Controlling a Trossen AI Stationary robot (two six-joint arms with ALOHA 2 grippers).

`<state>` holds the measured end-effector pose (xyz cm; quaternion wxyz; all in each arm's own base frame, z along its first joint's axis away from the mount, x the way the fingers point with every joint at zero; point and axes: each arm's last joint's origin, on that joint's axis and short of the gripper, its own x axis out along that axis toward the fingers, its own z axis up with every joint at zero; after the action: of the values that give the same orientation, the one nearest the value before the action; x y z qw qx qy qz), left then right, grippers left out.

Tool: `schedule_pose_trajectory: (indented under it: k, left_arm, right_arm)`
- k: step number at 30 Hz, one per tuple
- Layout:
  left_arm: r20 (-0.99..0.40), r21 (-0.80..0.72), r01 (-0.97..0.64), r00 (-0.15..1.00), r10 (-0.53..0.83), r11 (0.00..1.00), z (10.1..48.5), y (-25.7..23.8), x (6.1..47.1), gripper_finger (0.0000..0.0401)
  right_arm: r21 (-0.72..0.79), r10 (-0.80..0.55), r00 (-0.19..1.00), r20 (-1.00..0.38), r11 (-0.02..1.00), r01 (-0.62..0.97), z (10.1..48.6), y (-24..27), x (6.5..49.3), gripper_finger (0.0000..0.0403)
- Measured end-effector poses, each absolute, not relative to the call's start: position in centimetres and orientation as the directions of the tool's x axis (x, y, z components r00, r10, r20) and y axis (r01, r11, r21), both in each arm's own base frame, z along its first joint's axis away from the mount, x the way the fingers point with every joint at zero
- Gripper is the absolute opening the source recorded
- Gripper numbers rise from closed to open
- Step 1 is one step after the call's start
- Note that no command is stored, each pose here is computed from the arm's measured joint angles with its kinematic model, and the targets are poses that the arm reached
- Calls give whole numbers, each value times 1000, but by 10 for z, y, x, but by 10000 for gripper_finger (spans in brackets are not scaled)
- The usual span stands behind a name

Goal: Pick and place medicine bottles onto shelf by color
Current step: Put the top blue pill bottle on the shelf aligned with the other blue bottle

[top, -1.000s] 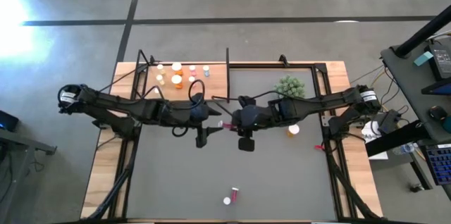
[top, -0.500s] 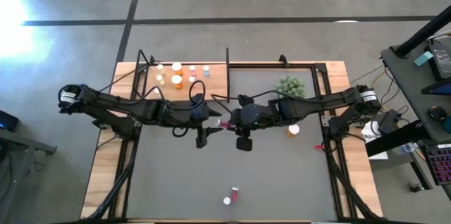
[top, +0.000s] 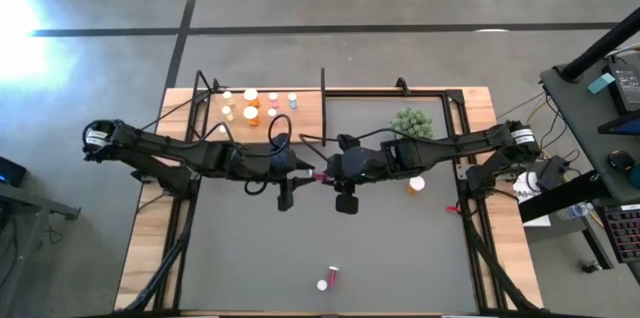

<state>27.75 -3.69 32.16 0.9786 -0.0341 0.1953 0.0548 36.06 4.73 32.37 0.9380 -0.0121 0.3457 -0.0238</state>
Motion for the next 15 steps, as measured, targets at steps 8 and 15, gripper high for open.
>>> schedule_pose_trajectory:
  k: [8, 15]
  left_arm:
    - [-387, -45, -120, 917, 93, 992, 321, -37, 277, 101]
    - [-389, -44, -124, 916, 98, 991, 321, -37, 277, 100]
  right_arm:
    - [-20, -52, 760, -648, 998, 52, 324, 47, 361, 120]
    - [5, -48, 757, -652, 998, 68, 325, 47, 359, 172]
